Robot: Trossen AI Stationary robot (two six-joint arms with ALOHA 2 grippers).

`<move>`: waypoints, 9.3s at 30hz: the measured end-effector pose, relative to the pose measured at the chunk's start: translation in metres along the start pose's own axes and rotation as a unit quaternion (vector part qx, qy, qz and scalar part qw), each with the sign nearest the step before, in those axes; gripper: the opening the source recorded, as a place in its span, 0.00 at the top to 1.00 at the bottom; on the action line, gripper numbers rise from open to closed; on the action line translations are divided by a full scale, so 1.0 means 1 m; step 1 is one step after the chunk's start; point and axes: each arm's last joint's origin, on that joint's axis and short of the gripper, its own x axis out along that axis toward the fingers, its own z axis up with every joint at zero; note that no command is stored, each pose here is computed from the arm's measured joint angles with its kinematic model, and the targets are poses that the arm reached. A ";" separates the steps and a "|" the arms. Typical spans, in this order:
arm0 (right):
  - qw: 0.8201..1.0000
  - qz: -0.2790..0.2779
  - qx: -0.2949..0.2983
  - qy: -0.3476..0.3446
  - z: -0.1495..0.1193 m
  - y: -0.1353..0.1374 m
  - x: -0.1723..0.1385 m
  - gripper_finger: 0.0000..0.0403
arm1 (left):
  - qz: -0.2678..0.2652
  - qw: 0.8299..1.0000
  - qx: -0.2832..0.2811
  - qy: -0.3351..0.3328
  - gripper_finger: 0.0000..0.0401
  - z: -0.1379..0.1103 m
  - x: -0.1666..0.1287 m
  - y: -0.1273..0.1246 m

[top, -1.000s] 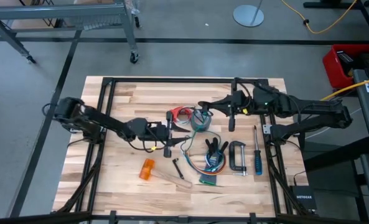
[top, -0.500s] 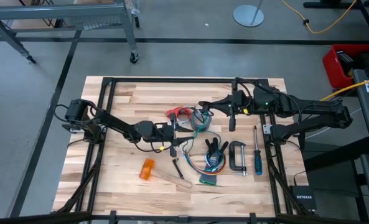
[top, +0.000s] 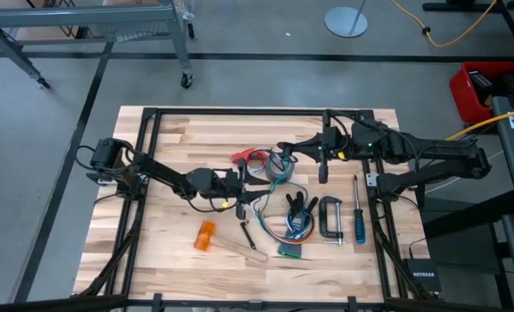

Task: Coil cords
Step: Coil the blue wire onto the spool

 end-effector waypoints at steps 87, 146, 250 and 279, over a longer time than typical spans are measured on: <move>0.968 -0.075 0.069 0.230 -0.092 0.010 0.117 1.00 | 0.121 0.966 -0.122 0.193 1.00 -0.001 0.029 0.029; 0.966 -0.149 0.024 0.208 0.012 -0.002 0.075 1.00 | 0.071 0.972 -0.007 0.224 0.96 -0.005 0.025 0.008; 0.993 -0.063 0.049 0.084 0.048 -0.001 0.043 0.99 | 0.054 0.997 0.026 0.047 0.99 0.029 0.036 0.007; 0.993 -0.064 0.049 0.082 0.048 -0.001 0.043 0.99 | 0.042 0.998 0.026 0.047 0.78 0.029 0.036 0.005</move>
